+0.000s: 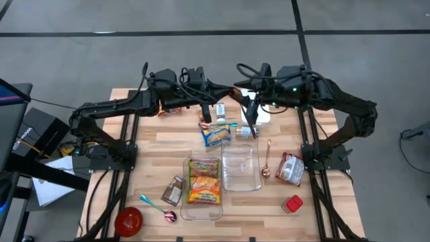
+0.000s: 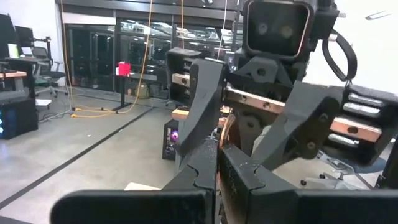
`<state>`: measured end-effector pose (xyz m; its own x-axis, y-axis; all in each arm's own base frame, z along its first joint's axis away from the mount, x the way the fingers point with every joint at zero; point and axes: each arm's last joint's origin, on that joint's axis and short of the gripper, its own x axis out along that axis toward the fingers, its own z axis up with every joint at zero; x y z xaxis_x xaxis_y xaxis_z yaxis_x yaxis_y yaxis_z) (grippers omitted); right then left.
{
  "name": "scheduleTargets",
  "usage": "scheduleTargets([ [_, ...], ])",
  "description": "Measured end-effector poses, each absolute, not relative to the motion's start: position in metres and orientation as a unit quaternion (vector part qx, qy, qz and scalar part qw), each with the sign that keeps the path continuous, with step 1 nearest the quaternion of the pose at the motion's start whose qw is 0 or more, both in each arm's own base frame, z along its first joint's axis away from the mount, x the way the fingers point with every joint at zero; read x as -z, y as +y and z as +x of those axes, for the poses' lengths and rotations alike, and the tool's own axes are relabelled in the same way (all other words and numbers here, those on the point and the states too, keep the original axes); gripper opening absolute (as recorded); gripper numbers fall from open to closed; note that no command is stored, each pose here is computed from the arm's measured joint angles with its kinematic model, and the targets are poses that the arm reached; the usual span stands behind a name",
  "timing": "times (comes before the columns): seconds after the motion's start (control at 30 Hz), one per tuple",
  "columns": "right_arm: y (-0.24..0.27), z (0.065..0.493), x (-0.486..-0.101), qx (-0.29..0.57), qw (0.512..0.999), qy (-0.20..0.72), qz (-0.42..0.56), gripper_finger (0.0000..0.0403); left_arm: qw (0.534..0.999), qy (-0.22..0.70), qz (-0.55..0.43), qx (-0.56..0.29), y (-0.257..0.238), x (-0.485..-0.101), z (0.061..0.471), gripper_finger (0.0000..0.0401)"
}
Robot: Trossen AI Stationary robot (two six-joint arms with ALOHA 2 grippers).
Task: Pick & Place Food Item
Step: Put the left gold spoon into the white bin
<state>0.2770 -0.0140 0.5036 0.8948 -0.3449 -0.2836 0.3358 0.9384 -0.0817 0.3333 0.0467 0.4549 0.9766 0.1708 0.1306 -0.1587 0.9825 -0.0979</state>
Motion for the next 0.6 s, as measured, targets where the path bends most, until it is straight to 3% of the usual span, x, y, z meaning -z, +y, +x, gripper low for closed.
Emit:
scheduleTargets([
  [0.6,-0.014,0.2751,-0.5041,0.177,0.973,0.15,-0.016,0.0164,0.987,-0.05,-0.08,-0.129,0.0506,-0.4497,0.3331,0.0],
])
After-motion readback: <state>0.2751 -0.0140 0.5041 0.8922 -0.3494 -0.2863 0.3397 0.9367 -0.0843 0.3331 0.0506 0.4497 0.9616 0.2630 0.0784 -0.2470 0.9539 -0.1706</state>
